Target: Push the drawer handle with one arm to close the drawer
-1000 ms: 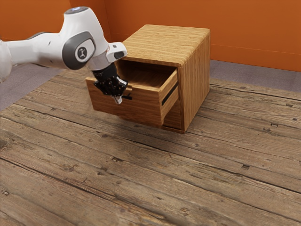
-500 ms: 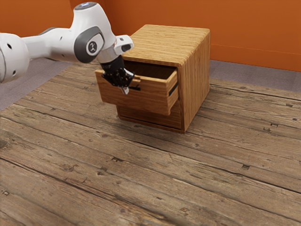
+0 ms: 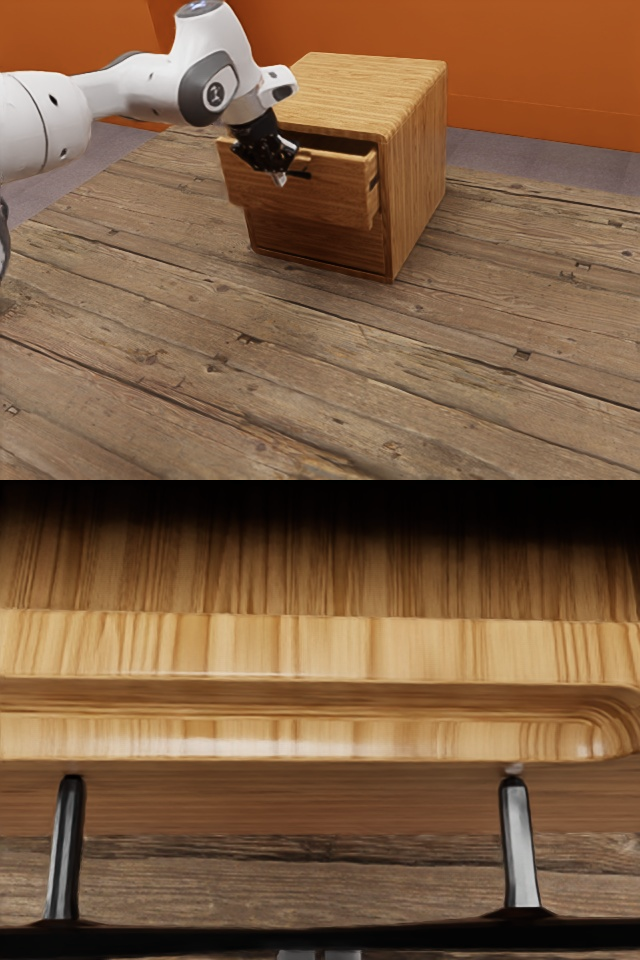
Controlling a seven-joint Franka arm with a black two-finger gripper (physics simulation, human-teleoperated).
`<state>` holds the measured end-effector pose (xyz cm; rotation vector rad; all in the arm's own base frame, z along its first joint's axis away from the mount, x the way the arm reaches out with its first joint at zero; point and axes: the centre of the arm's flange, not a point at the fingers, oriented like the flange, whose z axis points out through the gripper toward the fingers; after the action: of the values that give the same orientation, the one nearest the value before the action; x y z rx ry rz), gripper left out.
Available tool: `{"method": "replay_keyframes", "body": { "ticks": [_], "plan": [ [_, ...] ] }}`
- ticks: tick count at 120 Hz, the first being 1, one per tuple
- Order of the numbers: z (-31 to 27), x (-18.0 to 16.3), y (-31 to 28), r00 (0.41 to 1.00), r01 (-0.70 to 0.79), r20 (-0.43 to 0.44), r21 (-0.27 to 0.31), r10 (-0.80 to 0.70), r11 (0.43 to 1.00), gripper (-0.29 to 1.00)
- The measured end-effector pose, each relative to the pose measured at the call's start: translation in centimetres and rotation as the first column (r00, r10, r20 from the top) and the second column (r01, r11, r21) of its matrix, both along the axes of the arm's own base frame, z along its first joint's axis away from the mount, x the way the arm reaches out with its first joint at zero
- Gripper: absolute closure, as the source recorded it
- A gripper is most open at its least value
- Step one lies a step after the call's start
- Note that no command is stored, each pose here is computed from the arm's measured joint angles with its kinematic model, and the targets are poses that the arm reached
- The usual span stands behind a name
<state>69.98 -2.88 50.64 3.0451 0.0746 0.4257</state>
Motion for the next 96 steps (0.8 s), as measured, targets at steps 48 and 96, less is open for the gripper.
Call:
{"method": "replay_keyframes", "body": {
  "ticks": [48, 96],
  "plan": [
    [-0.9, 2.9, 0.1, 1.0, 0.005, 0.026, 0.004, -0.005, 1.0, 0.79],
    [0.0, 4.2, -1.3, 0.997, 0.033, 0.063, 0.018, -0.034, 0.999, 0.79]
  ]
}}
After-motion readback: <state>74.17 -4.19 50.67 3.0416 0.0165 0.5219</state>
